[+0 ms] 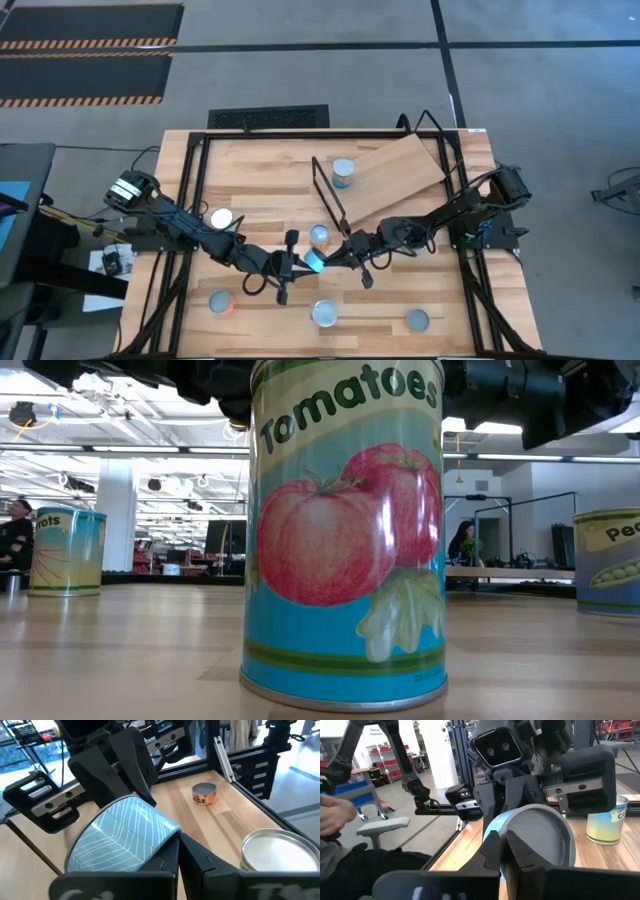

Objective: Pick and place cans onto a shelf
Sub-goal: Put the canned salmon onto the shelf

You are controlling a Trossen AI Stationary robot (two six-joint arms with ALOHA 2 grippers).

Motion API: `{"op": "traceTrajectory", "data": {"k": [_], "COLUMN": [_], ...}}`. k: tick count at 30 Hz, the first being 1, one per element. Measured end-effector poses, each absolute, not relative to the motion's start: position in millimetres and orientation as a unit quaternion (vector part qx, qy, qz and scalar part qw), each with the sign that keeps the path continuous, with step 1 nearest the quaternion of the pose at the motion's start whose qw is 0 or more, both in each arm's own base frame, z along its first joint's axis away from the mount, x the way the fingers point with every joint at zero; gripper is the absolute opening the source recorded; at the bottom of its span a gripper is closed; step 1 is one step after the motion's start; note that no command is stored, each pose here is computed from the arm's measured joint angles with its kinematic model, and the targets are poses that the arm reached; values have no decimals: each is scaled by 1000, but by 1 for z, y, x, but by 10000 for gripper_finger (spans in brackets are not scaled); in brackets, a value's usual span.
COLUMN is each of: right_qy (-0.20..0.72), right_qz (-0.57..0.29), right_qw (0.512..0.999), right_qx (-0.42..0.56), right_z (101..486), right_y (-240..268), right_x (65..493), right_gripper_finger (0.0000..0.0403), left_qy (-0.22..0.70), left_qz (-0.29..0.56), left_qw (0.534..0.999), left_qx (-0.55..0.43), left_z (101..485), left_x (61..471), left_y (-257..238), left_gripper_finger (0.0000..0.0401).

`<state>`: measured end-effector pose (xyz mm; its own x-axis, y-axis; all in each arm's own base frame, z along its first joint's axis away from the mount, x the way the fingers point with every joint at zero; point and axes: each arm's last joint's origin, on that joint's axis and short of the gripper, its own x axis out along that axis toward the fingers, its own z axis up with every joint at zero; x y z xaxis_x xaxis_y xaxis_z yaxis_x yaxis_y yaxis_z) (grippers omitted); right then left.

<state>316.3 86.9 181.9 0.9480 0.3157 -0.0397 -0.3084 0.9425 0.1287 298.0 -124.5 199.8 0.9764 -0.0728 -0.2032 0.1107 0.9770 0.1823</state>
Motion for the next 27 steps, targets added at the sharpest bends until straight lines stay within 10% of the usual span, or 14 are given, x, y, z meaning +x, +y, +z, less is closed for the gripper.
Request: {"op": "traceTrajectory", "data": {"k": [14, 27], "right_qy": [66, 85], "right_qz": [157, 162], "right_qw": [984, 982], "right_qx": [58, 56], "right_z": [188, 188], "right_y": [90, 91], "right_x": [310, 307], "right_gripper_finger": [3, 3], "left_qy": [123, 148], "left_qz": [-32, -52], "left_qw": [990, 987], "left_qx": [63, 27], "left_z": [195, 192], "left_x": [297, 296], "left_y": [-123, -124], "left_gripper_finger": [5, 91]}}
